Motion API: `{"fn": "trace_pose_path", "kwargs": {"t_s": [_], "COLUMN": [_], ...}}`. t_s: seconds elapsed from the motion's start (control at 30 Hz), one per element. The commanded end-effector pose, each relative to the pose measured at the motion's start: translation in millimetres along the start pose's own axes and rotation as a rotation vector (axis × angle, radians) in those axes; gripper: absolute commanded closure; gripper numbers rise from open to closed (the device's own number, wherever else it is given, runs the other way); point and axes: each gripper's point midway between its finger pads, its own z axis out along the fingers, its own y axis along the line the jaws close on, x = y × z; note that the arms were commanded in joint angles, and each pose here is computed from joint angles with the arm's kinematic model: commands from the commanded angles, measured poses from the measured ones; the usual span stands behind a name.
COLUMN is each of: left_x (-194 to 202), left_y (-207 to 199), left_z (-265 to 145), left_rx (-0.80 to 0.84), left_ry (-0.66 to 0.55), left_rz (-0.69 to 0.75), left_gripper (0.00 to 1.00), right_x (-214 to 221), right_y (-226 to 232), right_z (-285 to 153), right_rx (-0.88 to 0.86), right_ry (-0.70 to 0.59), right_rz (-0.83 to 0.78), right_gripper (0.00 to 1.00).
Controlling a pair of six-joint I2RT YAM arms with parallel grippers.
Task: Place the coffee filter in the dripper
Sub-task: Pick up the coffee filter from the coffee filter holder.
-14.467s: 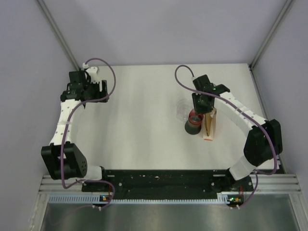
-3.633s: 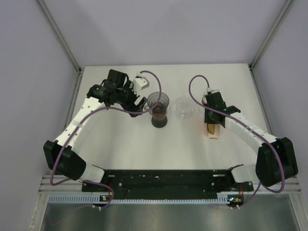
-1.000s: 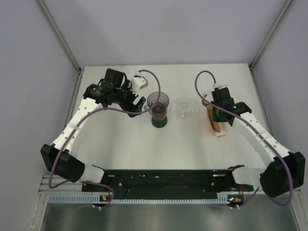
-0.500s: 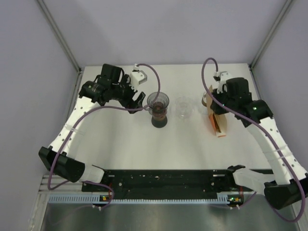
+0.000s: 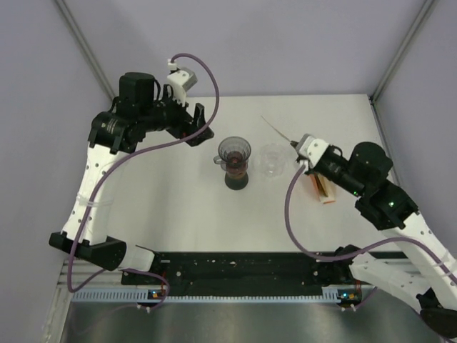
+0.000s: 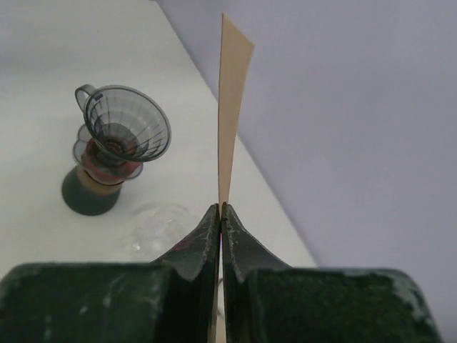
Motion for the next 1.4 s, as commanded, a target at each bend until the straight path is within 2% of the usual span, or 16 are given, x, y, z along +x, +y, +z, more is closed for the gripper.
{"fn": "trace_pose_path", "kwargs": {"t_s": [0.0,0.17,0.23,0.5,0.67,0.7,0.77,0.83,0.97,1.13,1.17,1.2,1.23,1.3,1.37], "left_x": [-28.6,-35.6,-35.4,-25.6,-31.3,-31.7,-32.0,-29.9,-22.5,-20.9,-21.1,-21.2,-22.3,-25.3,-29.3], "left_y": [-25.3,-53.8,-61.1,-71.2,-81.8,-83.4,-86.4,-88.9,-90.5,-90.5,-88.3,-84.2,-80.0,-72.9,-67.8], "left_z": [-15.8,-10.8,-5.2,15.6,13.3,12.5,13.1,15.0,18.7,13.6,13.1,13.1,10.8,4.2,-2.7], "left_rx": [0.099,0.278,0.342,0.484,0.561,0.57,0.591,0.61,0.627,0.612,0.588,0.555,0.516,0.445,0.396], "left_ry": [-0.092,-0.088,-0.08,-0.032,-0.03,-0.028,-0.024,-0.016,0.001,-0.01,-0.017,-0.03,-0.042,-0.068,-0.09], "left_rz": [-0.16,-0.328,-0.394,-0.556,-0.579,-0.58,-0.588,-0.595,-0.612,-0.571,-0.545,-0.508,-0.475,-0.389,-0.32], "left_gripper": [0.01,0.01,0.01,0.01,0.04,0.07,0.24,0.51,0.99,1.0,1.0,1.0,1.0,1.0,1.0], "right_x": [-51.9,-66.2,-78.9,-87.3,-89.9,-90.1,-89.5,-88.2,-93.7,-94.4,-93.9,-94.2,-91.7,-89.2,-76.8], "right_y": [-6.4,3.8,3.2,16.0,21.3,24.4,30.5,35.4,35.0,33.2,29.5,20.7,11.3,1.9,5.5], "right_z": [12.2,35.7,40.2,55.0,59.5,61.2,65.4,70.4,69.6,61.3,58.0,53.2,47.6,35.2,29.7], "right_rx": [0.076,0.135,0.196,0.173,0.169,0.161,0.143,0.131,0.141,0.143,0.162,0.207,0.253,0.284,0.204], "right_ry": [-0.245,-0.21,-0.244,-0.259,-0.274,-0.282,-0.291,-0.298,-0.328,-0.355,-0.356,-0.359,-0.349,-0.383,-0.418], "right_rz": [-0.547,-0.856,-0.942,-1.049,-1.057,-1.056,-1.054,-1.05,-0.996,-0.826,-0.748,-0.615,-0.539,-0.311,-0.004], "right_gripper": [1.0,1.0,1.0,1.0,1.0,1.0,1.0,1.0,1.0,1.0,0.94,0.69,0.52,0.32,0.17]}}
